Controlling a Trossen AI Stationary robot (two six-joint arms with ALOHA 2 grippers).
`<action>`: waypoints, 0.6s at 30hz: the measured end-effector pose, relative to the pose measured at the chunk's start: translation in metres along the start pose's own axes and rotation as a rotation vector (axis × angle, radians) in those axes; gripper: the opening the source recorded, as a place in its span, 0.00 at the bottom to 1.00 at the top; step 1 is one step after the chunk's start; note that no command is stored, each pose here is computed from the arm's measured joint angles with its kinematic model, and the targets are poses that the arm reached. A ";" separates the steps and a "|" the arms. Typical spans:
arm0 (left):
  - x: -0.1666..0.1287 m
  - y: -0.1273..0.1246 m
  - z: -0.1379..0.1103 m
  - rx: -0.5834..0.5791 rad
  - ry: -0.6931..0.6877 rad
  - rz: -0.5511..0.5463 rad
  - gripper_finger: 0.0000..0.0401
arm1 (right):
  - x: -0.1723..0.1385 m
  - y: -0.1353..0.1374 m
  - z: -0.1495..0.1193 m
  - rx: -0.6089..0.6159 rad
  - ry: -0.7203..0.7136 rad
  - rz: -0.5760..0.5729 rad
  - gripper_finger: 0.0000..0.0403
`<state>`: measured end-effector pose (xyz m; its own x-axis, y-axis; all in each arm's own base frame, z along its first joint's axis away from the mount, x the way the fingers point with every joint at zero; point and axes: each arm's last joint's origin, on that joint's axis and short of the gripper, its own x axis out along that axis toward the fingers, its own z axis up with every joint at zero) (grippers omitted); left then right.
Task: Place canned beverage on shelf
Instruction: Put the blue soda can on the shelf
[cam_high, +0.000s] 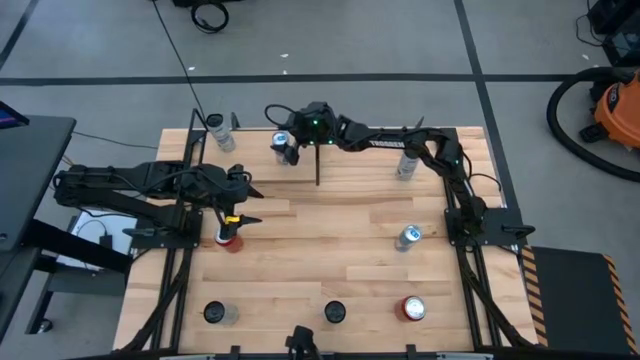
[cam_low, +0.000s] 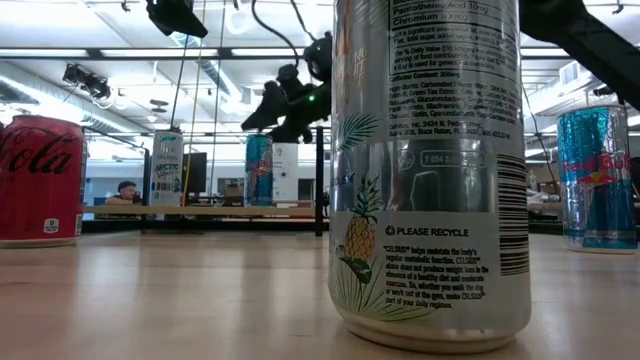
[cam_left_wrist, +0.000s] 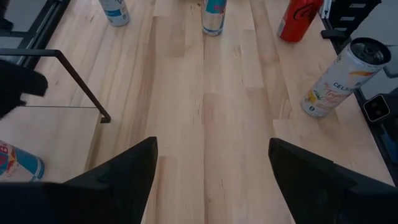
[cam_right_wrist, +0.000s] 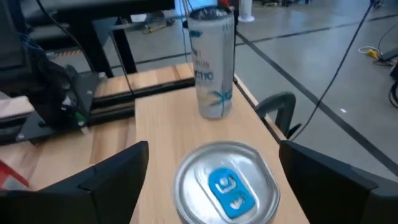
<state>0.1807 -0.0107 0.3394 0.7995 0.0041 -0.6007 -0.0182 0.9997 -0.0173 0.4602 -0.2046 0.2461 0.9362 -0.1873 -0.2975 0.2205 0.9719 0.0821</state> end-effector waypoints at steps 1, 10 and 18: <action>0.000 0.000 0.000 0.000 0.000 0.000 0.77 | -0.002 0.000 0.003 -0.002 -0.010 0.003 0.92; 0.000 0.000 0.000 0.000 0.000 0.000 0.77 | -0.038 0.006 0.044 -0.038 -0.060 0.007 0.93; 0.000 0.000 0.001 -0.001 -0.009 0.000 0.77 | -0.067 -0.025 0.058 0.106 0.086 -0.048 0.92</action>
<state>0.1812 -0.0107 0.3401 0.8046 0.0042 -0.5938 -0.0187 0.9997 -0.0183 0.4077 -0.2243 0.3189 0.8980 -0.2155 -0.3837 0.2960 0.9409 0.1644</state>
